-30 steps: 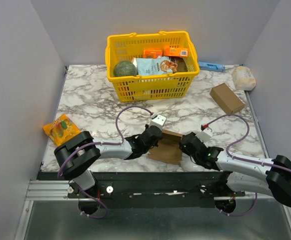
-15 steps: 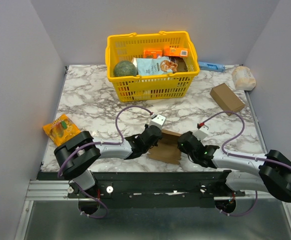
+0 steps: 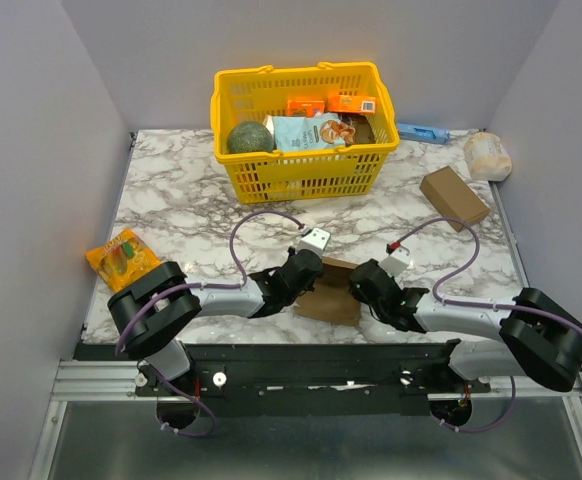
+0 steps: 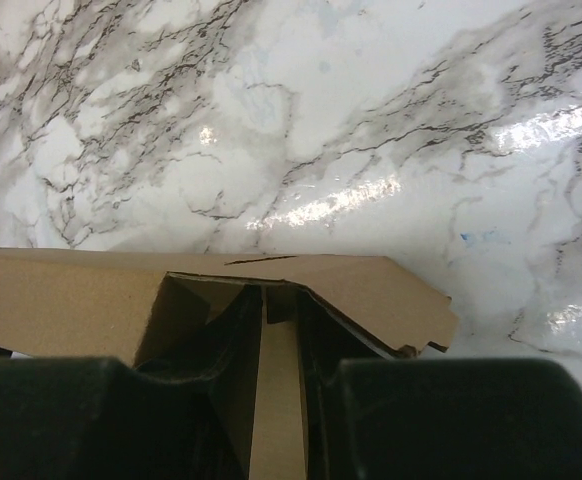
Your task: Fold the paper box
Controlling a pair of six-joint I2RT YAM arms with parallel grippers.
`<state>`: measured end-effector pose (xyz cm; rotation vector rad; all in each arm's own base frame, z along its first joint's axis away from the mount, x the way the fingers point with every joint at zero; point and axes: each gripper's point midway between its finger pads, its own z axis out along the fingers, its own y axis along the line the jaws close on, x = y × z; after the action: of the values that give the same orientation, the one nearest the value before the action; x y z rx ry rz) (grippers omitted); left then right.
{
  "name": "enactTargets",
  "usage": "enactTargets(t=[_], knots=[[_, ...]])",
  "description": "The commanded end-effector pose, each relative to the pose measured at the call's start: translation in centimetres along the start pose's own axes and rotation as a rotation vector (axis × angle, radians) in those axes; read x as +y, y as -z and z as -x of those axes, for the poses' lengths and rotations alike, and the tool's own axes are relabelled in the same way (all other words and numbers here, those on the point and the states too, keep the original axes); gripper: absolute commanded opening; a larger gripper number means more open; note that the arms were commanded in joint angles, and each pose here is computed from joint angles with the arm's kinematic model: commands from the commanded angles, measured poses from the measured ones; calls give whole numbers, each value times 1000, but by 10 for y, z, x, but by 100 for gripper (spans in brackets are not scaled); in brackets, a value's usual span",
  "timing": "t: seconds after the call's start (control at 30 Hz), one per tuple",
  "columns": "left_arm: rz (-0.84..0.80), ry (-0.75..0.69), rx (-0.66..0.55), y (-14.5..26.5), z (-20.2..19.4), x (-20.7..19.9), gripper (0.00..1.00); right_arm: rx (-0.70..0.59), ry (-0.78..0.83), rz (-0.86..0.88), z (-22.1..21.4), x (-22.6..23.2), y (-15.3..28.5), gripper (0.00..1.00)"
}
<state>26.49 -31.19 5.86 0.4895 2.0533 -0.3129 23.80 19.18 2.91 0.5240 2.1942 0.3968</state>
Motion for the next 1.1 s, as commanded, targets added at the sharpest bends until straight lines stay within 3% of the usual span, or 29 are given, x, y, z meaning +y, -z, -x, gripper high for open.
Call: enactTargets(t=[0.0, 0.7, 1.07], knots=[[-60, 5, 2, 0, 2, -16, 9, 19, -43, 72, -4, 25, -5, 27], [-24, -19, 14, 0, 4, -8, 9, 159, -3, -74, -35, 6, -9, 28], [-5, -5, 141, -16, -11, 34, 9, 248, 166, 179, -32, 45, 48, 58]])
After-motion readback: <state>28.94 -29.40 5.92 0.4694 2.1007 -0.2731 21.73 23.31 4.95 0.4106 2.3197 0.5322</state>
